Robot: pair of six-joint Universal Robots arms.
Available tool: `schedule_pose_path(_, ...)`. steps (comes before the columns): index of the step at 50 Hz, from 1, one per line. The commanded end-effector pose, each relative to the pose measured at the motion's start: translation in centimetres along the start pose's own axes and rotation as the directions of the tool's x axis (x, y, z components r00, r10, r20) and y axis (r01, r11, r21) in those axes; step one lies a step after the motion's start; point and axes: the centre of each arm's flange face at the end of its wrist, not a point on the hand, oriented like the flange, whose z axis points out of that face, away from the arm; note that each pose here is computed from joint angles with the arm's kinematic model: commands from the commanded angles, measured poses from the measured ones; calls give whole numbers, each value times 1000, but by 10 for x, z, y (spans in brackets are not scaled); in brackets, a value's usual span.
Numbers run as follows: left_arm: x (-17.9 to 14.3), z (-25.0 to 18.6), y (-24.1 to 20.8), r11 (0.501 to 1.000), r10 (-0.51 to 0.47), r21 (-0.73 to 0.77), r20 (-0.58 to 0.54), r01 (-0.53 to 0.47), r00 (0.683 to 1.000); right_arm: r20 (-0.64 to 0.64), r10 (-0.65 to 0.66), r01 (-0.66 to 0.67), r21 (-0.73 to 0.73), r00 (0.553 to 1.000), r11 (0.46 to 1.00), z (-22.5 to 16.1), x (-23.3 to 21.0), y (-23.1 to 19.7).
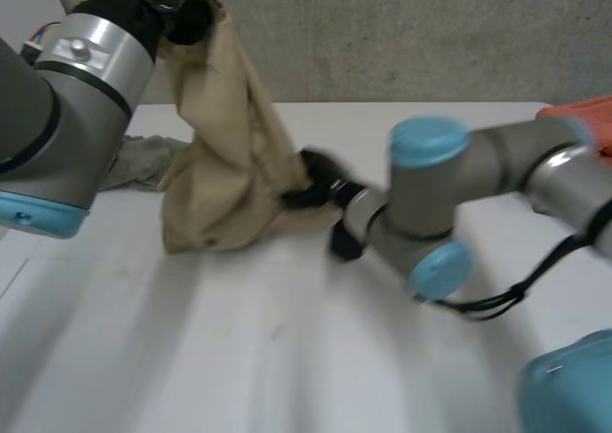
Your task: Fold the laundry.
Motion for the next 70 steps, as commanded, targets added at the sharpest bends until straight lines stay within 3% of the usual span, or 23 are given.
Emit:
schedule_pose_path(1, -21, -11, 11, 993, -26, -116, 29, 30, 999, -222, -554, 595, 233, 803, 769, -42, 8, -119)
schedule_pose_path(3, -20, -15, 17, 987, -39, -155, 18, 42, 999, -241, -627, 672, 238, 741, 702, -51, 0, -128)
schedule_pose_path(4, -18, -20, 26, 978, -58, -201, 3, 58, 998, -260, -688, 736, 241, 677, 633, -61, -9, -137)
schedule_pose_path(7, -9, -27, 43, 958, -87, -276, -26, 77, 996, -280, -766, 815, 216, 579, 537, -69, -15, -142)
schedule_pose_path(8, 0, -32, 62, 936, -103, -343, -48, 81, 994, -285, -803, 852, 176, 523, 492, -70, -12, -138)
schedule_pose_path(12, 22, -44, 110, 875, -138, -477, -86, 81, 987, -243, -882, 912, 39, 404, 407, -64, 3, -108)
schedule_pose_path(15, 38, -53, 146, 824, -153, -562, -99, 72, 983, -185, -924, 934, -64, 336, 352, -56, 23, -79)
schedule_pose_path(19, 53, -65, 183, 758, -155, -650, -96, 56, 983, -92, -956, 944, -156, 280, 292, -50, 46, -40)
schedule_pose_path(24, 54, -62, 186, 764, -129, -644, -90, 41, 988, -72, -961, 943, -186, 266, 275, -42, 64, -21)
schedule_pose_path(31, 40, -51, 144, 831, -105, -554, -72, 48, 992, -161, -912, 911, -112, 377, 396, -54, 49, -54)
schedule_pose_path(35, 33, -57, 121, 842, -101, -538, -60, 53, 993, -196, -889, 894, -94, 414, 437, -74, 35, -78)
schedule_pose_path(39, 33, -74, 103, 827, -98, -561, -59, 48, 993, -201, -889, 886, -139, 411, 442, -96, 30, -92)
schedule_pose_path(42, 36, -88, 99, 801, -106, -596, -59, 50, 993, -192, -903, 890, -183, 385, 418, -108, 29, -98)
schedule_pose_path(46, 45, -107, 100, 758, -125, -650, -69, 50, 990, -148, -941, 907, -255, 306, 335, -122, 29, -100)
schedule_pose_path(50, 56, -120, 120, 692, -152, -719, -55, 66, 987, -58, -979, 940, -275, 194, 203, -124, 29, -92)
schedule_pose_path(57, 66, -124, 153, 627, -147, -776, -26, 72, 989, 42, -993, 975, -198, 112, 101, -115, 30, -61)
schedule_pose_path(60, 69, -124, 162, 622, -142, -780, -24, 71, 990, 35, -997, 985, -162, 74, 67, -111, 33, -55)
schedule_pose_path(64, 75, -119, 178, 641, -128, -765, -21, 66, 992, 10, -1000, 993, -117, -29, -30, -98, 43, -45)
schedule_pose_path(67, 77, -114, 189, 650, -100, -759, -36, 38, 994, 10, -998, 992, -112, -64, -65, -89, 52, -37)
schedule_pose_path(70, 79, -112, 196, 649, -69, -761, -59, 0, 996, 14, -997, 991, -110, -72, -73, -83, 58, -31)
